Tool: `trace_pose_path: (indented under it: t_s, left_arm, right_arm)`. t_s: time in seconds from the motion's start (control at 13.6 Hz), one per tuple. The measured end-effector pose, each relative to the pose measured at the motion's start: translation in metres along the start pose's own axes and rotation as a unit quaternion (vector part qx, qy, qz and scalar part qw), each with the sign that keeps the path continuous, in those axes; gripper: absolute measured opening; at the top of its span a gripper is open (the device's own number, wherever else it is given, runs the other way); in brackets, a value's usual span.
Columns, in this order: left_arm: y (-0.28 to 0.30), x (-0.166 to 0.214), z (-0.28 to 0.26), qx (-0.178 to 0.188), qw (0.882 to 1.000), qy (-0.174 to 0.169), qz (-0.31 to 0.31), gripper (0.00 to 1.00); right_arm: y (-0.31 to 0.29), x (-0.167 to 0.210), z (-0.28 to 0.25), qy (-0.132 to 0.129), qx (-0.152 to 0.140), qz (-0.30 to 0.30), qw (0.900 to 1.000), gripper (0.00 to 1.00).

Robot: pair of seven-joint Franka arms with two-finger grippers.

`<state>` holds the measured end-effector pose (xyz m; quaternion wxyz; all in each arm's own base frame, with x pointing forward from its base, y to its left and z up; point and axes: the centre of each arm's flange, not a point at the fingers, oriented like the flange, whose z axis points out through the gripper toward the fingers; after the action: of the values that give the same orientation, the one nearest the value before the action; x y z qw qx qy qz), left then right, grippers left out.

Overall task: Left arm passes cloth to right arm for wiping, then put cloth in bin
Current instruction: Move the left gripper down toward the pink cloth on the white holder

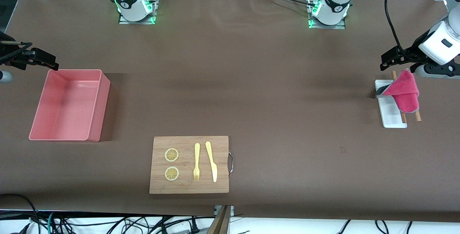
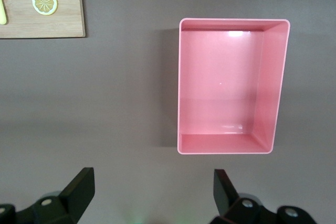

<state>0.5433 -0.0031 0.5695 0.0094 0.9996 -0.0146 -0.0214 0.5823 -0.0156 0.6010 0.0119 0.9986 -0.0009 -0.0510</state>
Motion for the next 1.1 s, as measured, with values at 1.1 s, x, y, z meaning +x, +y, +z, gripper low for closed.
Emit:
trace_pose_path:
  t_s: [1.1]
  left_arm:
    - [-0.005, 0.012, 0.02, -0.003, 0.999, -0.041, -0.004, 1.0]
  right_arm:
    - [-0.002, 0.024, 0.038, -0.024, 0.003, -0.003, 1.0, 1.0]
